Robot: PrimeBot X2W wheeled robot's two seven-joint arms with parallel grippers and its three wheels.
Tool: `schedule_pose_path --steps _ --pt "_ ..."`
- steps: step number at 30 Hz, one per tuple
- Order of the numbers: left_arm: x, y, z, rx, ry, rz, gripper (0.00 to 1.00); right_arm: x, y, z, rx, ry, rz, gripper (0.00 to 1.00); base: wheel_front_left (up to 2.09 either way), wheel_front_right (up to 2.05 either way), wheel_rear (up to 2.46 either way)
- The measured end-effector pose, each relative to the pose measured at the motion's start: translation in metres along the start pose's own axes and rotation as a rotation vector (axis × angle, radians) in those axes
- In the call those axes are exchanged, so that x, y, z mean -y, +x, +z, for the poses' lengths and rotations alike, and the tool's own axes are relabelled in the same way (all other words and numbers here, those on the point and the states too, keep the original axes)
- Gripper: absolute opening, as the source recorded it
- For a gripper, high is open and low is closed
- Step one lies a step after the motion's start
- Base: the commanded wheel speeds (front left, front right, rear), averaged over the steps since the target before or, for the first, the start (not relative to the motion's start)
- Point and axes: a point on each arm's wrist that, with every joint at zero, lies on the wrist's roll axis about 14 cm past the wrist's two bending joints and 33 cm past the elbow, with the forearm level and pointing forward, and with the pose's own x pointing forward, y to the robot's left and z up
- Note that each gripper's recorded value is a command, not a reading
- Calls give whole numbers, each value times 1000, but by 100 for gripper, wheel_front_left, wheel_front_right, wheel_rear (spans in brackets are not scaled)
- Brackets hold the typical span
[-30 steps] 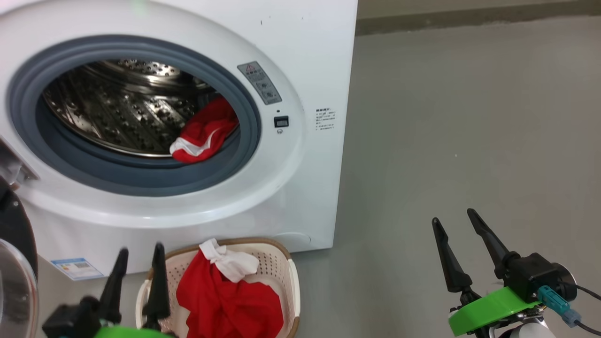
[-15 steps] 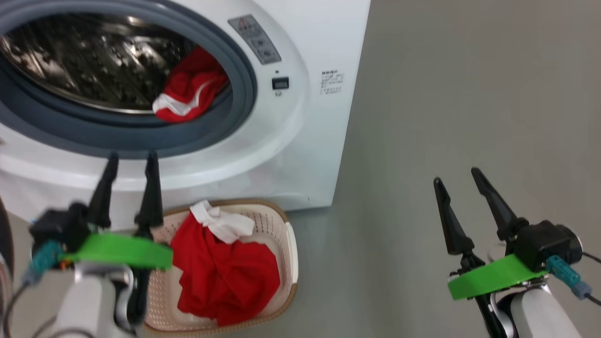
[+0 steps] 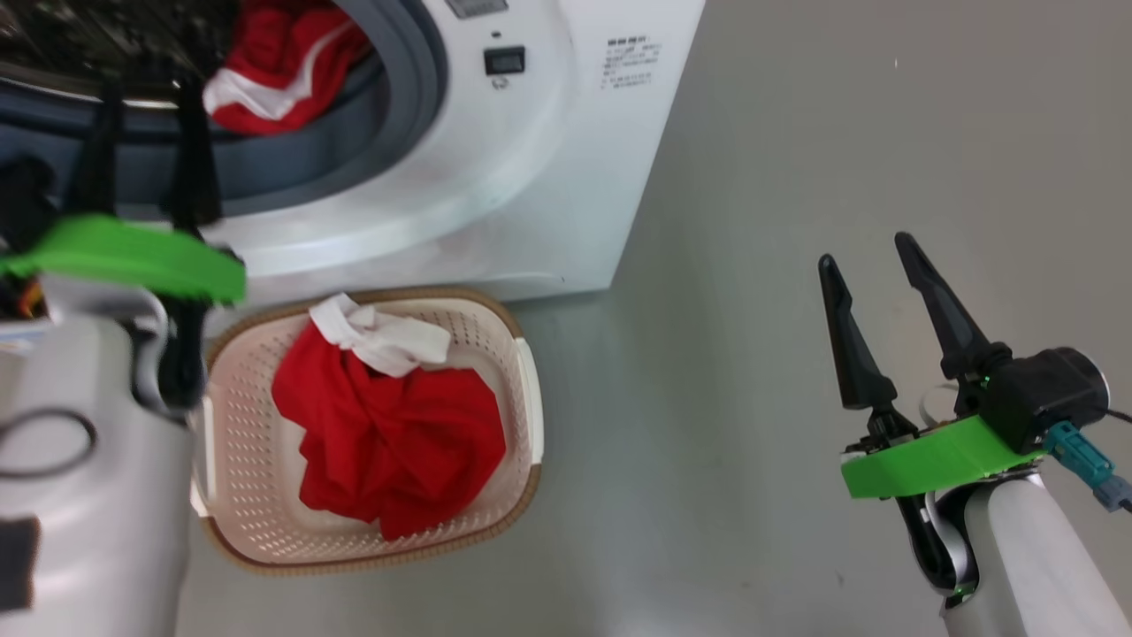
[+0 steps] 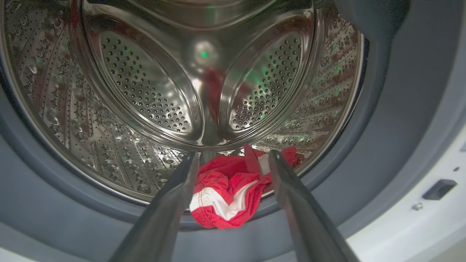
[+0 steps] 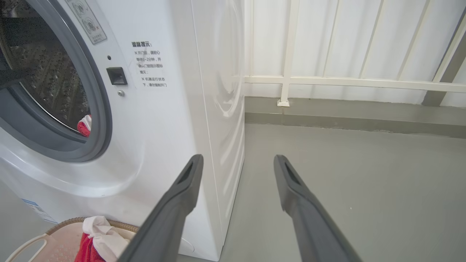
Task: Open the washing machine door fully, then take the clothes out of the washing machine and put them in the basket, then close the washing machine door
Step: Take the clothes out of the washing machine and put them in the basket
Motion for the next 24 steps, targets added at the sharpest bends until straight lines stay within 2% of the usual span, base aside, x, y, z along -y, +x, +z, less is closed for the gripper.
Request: schedule_pose_path --steps 6,10,15,24 --pt "-6 38 -18 -51 1 9 100 9 7 -17 -36 -11 -18 100 0 0 0" --pt "-9 53 -43 -146 12 14 100 15 9 -27 -58 -16 -30 100 0 0 0" --pt "-8 61 -78 -305 24 17 100 16 8 -34 -78 -16 -29 100 0 0 0" --pt "-16 63 -111 -475 79 33 100 24 5 -37 -91 -25 -48 100 0 0 0"
